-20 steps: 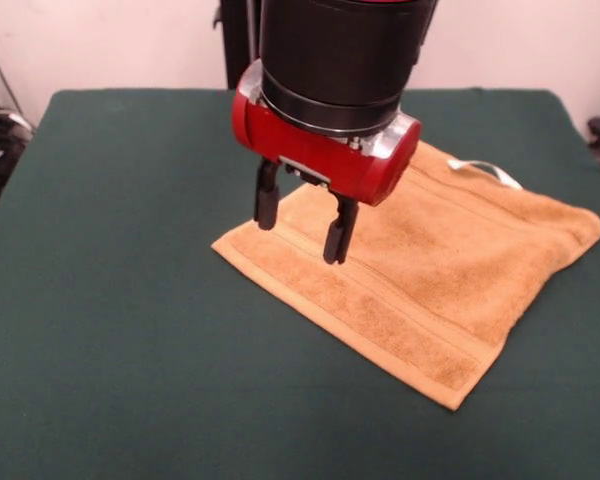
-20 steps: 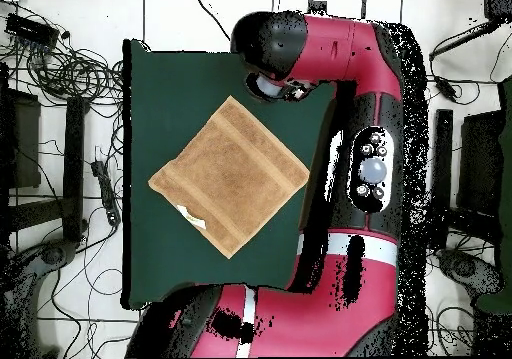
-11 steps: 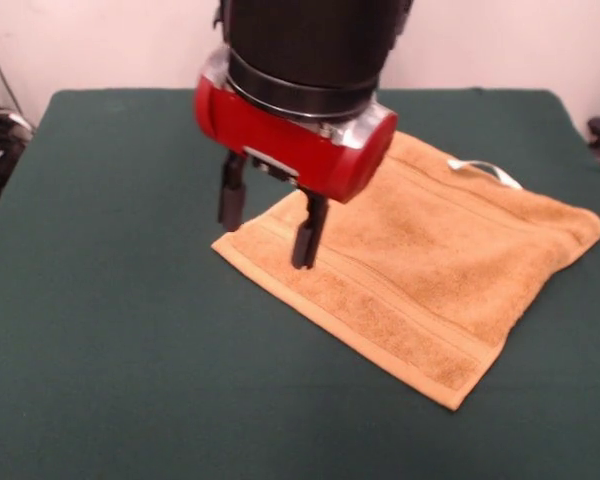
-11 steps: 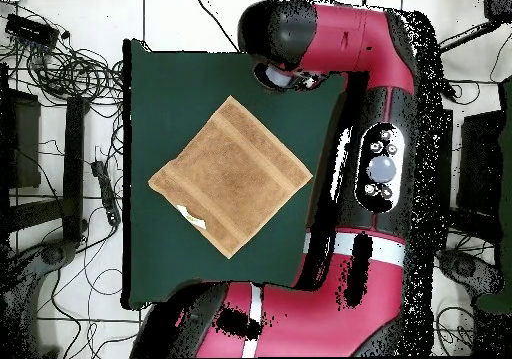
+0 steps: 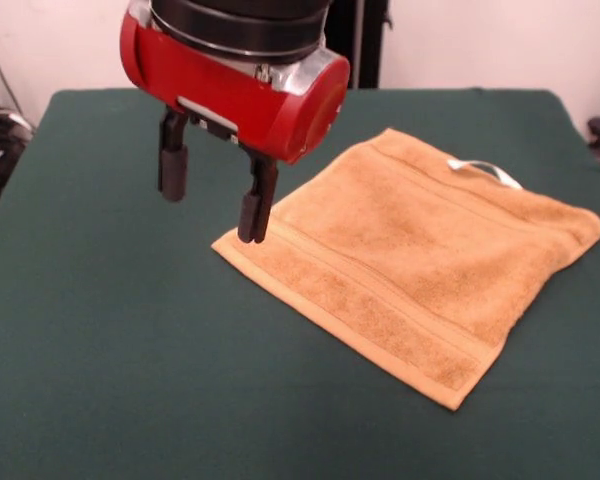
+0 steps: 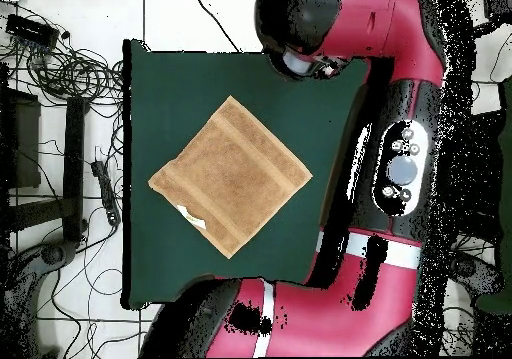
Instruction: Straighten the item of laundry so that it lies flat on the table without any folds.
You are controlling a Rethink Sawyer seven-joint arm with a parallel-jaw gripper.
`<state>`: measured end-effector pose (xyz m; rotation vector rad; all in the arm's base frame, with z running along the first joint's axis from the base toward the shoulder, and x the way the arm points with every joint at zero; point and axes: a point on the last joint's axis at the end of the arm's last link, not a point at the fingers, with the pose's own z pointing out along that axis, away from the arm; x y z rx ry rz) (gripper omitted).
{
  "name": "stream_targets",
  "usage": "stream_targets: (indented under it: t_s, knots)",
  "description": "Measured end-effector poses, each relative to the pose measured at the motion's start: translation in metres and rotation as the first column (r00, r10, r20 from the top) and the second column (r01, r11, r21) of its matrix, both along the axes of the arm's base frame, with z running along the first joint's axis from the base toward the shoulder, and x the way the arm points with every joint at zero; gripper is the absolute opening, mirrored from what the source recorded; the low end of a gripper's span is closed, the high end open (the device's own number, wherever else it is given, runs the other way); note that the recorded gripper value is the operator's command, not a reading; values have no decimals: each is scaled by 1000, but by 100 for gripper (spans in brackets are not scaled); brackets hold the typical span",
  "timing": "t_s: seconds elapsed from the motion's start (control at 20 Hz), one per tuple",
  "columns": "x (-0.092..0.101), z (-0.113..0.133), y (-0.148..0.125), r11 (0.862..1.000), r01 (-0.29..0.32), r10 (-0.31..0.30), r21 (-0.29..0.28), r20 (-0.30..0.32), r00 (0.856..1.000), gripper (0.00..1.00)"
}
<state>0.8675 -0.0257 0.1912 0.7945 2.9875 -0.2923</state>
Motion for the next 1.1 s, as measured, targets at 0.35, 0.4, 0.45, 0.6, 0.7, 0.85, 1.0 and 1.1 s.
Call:
stream_targets:
  t_s: [0.35, 0.4, 0.45, 0.6, 0.7, 0.85, 1.0, 1.1]
  knots:
    - [8, 12, 0, 1000, -14, 14, -4, 31, 999, 100]
    - [9, 13, 0, 1000, -14, 14, -5, 32, 999, 100]
    - [9, 13, 0, 1000, -14, 14, -4, 34, 999, 100]
    - [10, 13, -1, 1000, -14, 14, -4, 36, 999, 100]
    - [10, 8, -1, 1000, -13, 13, -3, 34, 999, 100]
    - [10, -13, -2, 1000, -12, 12, 3, 16, 1000, 100]
    - [7, -29, -3, 1000, -10, 10, 9, -1, 1000, 100]
    - [2, -48, -3, 1000, -3, 4, 28, -28, 1000, 100]
